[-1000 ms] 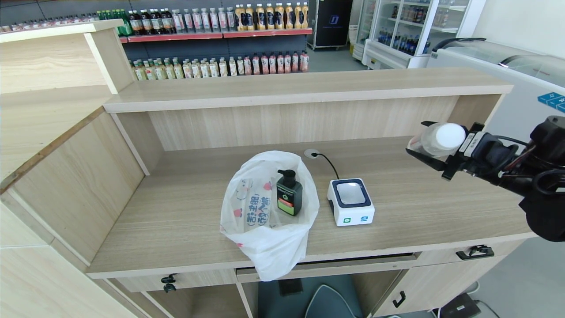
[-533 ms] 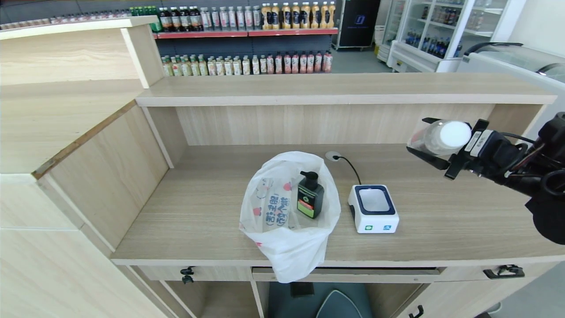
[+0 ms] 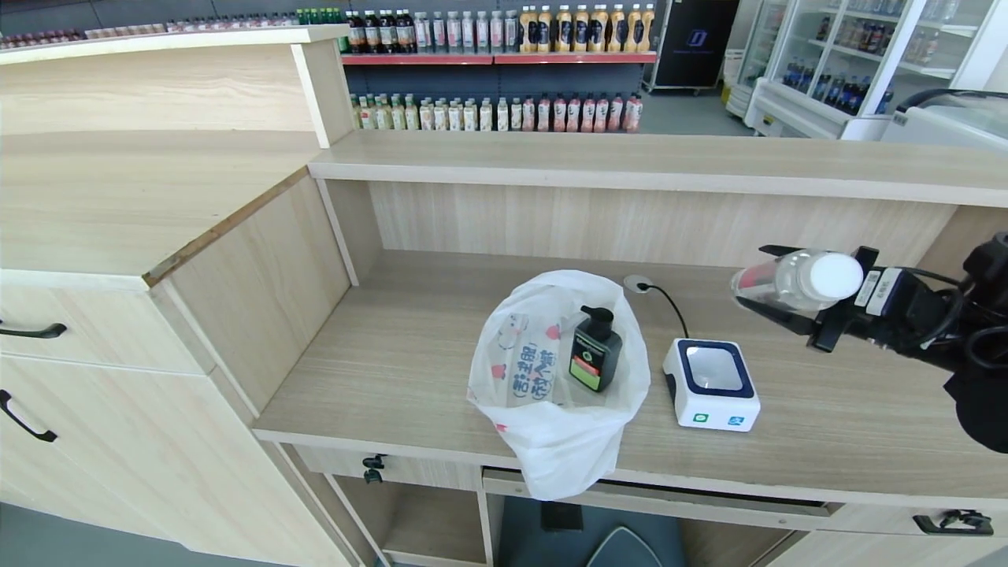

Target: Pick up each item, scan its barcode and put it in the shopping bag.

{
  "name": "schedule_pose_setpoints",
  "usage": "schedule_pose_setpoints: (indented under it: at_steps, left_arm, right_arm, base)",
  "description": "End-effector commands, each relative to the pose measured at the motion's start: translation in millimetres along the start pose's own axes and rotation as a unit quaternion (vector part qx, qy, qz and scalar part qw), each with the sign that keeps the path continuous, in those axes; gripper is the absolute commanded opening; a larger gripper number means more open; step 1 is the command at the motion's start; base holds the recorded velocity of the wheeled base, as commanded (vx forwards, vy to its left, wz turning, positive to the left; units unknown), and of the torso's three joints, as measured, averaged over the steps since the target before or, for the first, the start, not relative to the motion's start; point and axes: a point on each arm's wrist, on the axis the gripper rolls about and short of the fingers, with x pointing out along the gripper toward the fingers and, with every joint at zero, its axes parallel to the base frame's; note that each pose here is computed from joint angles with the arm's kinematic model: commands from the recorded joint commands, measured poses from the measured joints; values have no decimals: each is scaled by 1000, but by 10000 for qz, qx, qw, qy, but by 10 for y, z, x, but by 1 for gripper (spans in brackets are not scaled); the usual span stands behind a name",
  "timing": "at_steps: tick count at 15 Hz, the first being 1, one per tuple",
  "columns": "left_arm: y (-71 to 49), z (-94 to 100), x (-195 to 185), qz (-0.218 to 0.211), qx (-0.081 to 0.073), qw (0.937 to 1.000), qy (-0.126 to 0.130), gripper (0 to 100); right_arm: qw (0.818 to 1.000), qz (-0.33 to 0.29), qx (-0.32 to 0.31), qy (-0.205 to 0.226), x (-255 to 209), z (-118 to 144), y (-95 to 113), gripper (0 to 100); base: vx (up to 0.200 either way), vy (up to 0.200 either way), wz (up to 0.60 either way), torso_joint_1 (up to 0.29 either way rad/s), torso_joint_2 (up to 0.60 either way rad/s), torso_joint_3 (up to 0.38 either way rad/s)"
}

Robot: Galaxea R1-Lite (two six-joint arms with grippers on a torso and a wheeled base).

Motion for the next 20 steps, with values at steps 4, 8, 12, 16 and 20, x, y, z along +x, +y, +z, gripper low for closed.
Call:
schedule_pose_setpoints:
  at_steps: [4, 8, 12, 16, 20]
  left_arm:
    - [-1, 0, 0, 14, 0, 10000, -5, 100]
    - [0, 0, 0, 7, 0, 10000, -5, 100]
    - [0, 0, 0, 7, 0, 10000, -5, 100]
    - [0, 0, 0, 7, 0, 10000, -5, 100]
    - [0, 0, 0, 7, 0, 10000, -5, 100]
  right_arm:
    - [9995, 274, 156, -45, 6, -255, 174, 0]
    - [9991, 357, 127, -166, 24, -326, 227, 0]
    - [9993, 365, 23, -109, -3, -364, 255, 0]
    - [9991, 396, 68, -97, 15, -418, 293, 0]
    - [9989, 457, 91, -78, 23, -446, 343, 0]
  base:
    - [0, 0, 0, 0, 0, 0]
    - [0, 0, 0, 0, 0, 0]
    - [0, 0, 0, 0, 0, 0]
    - [0, 0, 0, 0, 0, 0]
    - [0, 0, 0, 0, 0, 0]
